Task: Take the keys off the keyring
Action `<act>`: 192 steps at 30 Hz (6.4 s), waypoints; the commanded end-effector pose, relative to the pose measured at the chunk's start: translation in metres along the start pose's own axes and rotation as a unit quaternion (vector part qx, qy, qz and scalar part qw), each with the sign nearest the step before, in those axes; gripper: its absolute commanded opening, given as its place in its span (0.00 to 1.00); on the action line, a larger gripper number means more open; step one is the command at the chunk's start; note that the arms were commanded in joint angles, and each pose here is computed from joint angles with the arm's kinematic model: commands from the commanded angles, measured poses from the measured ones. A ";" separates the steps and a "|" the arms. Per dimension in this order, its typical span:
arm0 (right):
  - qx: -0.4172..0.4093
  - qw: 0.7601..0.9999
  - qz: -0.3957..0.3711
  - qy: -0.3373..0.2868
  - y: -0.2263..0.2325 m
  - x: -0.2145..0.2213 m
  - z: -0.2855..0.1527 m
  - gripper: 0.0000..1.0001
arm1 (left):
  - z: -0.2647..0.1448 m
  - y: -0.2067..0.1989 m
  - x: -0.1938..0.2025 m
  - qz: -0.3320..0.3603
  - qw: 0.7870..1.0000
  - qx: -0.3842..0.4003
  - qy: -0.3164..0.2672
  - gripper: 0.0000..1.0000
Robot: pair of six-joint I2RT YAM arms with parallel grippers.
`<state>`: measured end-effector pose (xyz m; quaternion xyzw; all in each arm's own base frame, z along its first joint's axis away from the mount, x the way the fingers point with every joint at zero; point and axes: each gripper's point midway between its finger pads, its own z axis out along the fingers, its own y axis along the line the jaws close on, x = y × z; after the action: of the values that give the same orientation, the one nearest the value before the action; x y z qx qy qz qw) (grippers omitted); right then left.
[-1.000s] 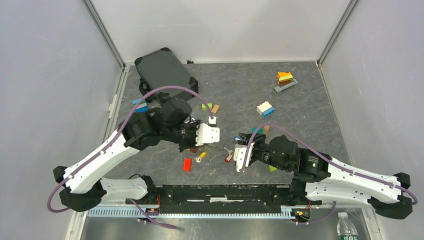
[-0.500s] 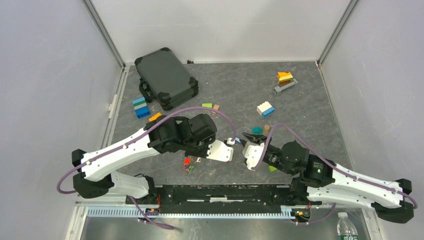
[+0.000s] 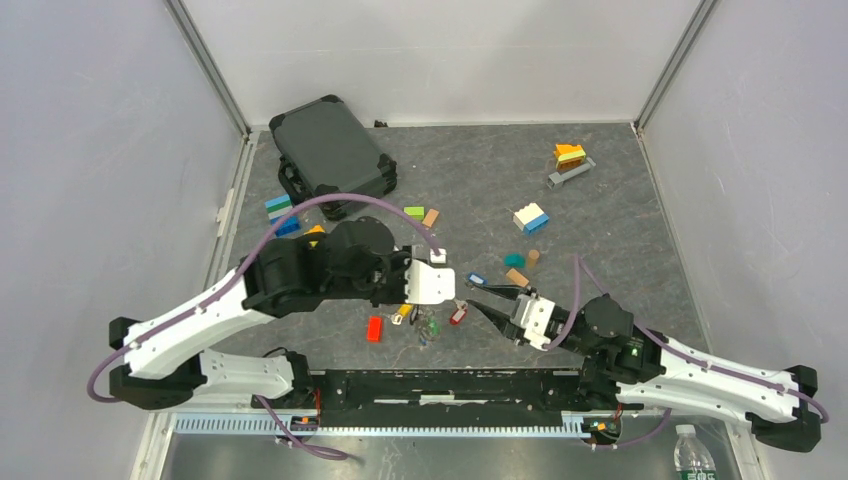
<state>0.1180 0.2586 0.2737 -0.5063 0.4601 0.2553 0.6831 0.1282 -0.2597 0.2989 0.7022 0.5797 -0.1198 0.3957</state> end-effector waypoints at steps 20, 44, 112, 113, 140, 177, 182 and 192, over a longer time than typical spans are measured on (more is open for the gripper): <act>0.030 0.963 0.230 -0.134 -0.004 -0.053 0.026 0.37 | -0.017 0.019 -0.068 -0.159 0.971 -0.049 -0.171 0.02; 0.039 0.956 0.255 -0.139 -0.001 -0.050 0.035 0.33 | -0.011 0.017 -0.084 -0.217 0.955 -0.033 -0.198 0.02; 0.037 0.952 0.281 -0.116 0.006 -0.036 0.043 0.39 | -0.002 0.016 -0.087 -0.226 0.951 -0.031 -0.210 0.02; 0.038 0.953 0.279 -0.112 0.007 -0.035 0.044 0.41 | -0.003 0.017 -0.086 -0.226 0.950 -0.033 -0.211 0.02; 0.079 0.968 0.237 -0.005 0.007 0.019 0.044 0.43 | -0.007 0.020 -0.076 -0.237 0.948 -0.055 -0.204 0.02; 0.135 0.931 0.264 0.215 0.027 0.116 0.007 0.49 | -0.014 0.041 0.010 -0.540 0.778 -0.121 -0.297 0.02; 0.102 0.933 0.252 0.234 0.038 0.120 0.006 0.50 | -0.007 0.041 0.034 -0.540 0.781 -0.160 -0.269 0.03; -0.008 0.922 0.263 0.283 0.085 0.134 0.008 0.51 | 0.039 0.010 0.114 -0.626 0.731 -0.214 -0.170 0.51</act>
<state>0.1253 0.2668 0.1136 -0.4047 0.7572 0.2414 0.4524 0.1787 -0.2168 0.2379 0.1080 0.7943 -0.3510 0.4840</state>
